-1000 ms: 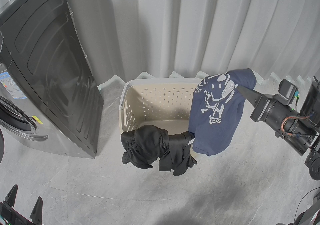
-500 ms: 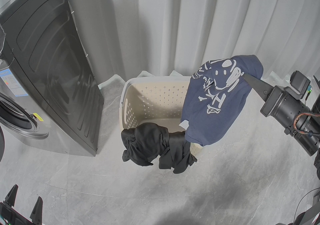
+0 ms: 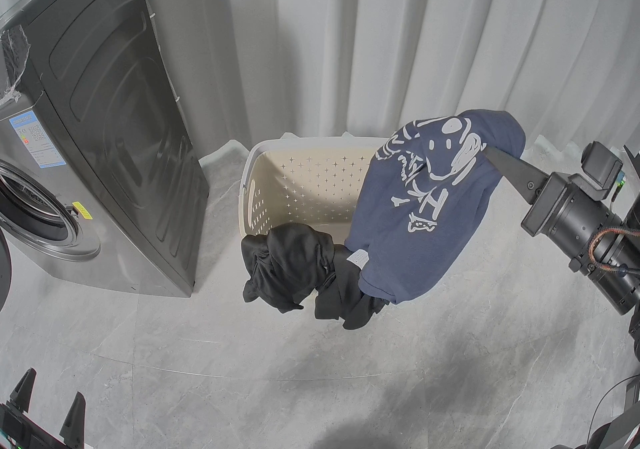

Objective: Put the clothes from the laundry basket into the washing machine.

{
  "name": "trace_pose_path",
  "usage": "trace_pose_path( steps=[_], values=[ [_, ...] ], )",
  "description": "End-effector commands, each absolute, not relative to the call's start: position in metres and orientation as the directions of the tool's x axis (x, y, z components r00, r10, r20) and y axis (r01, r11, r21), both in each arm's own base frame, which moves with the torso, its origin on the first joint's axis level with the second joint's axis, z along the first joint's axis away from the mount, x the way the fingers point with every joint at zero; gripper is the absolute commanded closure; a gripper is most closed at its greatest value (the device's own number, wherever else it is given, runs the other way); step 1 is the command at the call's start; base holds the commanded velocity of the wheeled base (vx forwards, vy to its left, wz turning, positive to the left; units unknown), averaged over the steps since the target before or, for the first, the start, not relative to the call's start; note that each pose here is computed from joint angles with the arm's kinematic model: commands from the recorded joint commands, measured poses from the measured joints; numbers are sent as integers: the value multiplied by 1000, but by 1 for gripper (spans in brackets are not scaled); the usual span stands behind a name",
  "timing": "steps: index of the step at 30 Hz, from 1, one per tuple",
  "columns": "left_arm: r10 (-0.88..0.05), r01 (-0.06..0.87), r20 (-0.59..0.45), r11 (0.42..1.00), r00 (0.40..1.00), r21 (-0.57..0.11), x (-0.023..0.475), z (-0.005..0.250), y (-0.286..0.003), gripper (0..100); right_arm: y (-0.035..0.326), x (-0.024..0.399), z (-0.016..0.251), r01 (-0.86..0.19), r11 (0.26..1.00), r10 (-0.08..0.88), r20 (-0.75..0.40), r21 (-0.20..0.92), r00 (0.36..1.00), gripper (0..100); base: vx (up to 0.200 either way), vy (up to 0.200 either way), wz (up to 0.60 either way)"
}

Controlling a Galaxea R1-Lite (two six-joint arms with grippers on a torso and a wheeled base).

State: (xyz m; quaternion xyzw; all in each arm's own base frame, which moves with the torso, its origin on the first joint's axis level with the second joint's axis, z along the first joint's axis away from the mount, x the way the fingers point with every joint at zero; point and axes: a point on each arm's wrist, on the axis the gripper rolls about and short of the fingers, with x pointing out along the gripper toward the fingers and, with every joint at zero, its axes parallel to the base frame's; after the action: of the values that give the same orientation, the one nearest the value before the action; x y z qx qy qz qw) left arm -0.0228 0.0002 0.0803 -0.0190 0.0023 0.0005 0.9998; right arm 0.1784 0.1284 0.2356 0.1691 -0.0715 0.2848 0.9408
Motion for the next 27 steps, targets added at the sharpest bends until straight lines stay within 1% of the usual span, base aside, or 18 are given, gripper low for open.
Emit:
trace_pose_path(
  steps=[1, 19, 27],
  values=[
    [2, -2, -9, 999, 1000, -38, -22, 76, 0, 0, 129, 178, 236, -564, 778, 515, 233, 278, 825, 100, 0, 200, 0],
    [0, 0, -9, 999, 1000, -40, -22, 76, 0, 0, 133, 175, 235, -582, 765, 535, 229, 277, 813, 100, 0, 200, 0],
    [0, 0, -9, 999, 1000, -40, -22, 76, 0, 0, 133, 174, 237, -589, 760, 535, 250, 275, 807, 100, 0, 0, 0]
  ],
)
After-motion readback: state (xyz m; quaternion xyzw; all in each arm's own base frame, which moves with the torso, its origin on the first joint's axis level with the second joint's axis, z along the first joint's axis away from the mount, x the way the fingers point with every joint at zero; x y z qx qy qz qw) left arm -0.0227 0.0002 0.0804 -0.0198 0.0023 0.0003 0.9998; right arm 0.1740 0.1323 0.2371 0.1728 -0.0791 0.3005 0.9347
